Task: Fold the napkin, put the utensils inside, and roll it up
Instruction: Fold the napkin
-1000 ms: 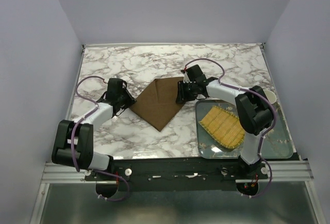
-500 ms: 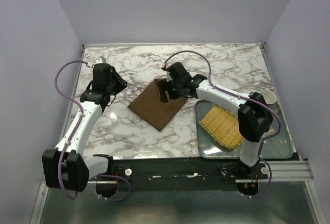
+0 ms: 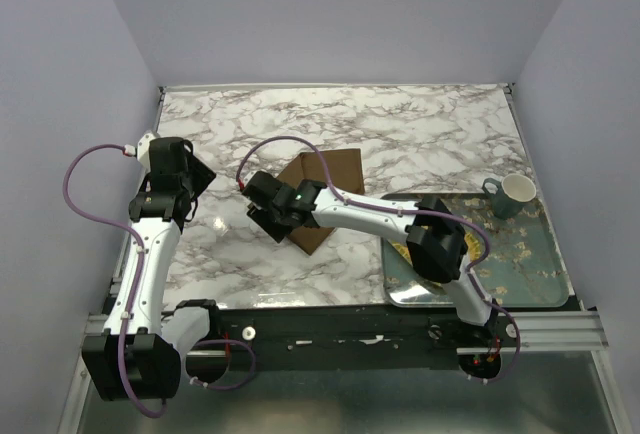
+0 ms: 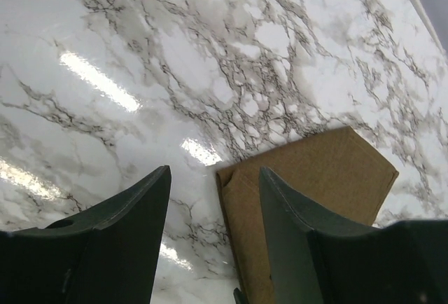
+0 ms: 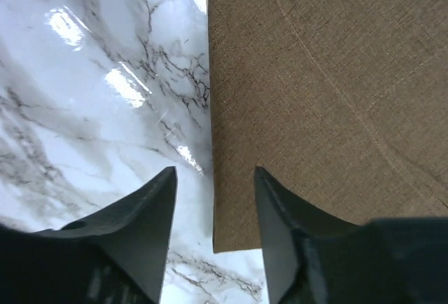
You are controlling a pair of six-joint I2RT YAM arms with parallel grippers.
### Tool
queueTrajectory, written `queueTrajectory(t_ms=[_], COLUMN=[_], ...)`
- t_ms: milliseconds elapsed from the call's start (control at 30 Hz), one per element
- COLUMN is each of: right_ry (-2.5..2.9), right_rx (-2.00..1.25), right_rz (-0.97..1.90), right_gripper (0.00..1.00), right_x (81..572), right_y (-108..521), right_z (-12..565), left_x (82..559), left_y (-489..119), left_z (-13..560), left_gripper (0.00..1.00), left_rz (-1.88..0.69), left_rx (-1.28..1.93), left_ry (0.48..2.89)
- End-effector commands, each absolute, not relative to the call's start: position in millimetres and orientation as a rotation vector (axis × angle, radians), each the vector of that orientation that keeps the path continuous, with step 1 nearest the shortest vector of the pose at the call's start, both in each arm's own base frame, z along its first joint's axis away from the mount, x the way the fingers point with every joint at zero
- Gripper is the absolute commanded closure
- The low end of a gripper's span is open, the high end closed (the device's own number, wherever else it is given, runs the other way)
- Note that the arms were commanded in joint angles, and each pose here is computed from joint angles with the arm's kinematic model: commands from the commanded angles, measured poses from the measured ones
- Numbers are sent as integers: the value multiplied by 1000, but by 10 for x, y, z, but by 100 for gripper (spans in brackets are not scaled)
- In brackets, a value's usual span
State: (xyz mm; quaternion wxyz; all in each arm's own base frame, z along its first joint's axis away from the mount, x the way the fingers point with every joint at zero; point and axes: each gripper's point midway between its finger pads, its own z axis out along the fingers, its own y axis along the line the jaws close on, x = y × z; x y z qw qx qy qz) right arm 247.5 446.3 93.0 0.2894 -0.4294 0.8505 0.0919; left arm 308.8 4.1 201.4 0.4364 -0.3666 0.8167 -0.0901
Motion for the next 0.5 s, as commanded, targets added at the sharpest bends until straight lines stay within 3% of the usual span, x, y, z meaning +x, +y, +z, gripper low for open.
queueTrajectory(t_ms=[0, 233, 467], right_ry=[2290, 2263, 2292], right_rx=[-1228, -1277, -1278], right_rz=[13, -15, -28], right_gripper=[46, 53, 73], right_x=[2507, 2460, 2340], right_y=[4303, 4332, 4359], right_z=[686, 622, 503], left_x=[3005, 3020, 3009], left_y=[266, 272, 286], left_z=[1922, 1758, 1669], left_gripper=[38, 37, 37], left_rz=[-138, -141, -141], left_rx=[-1034, -1098, -1131], left_ry=[2014, 2042, 2049])
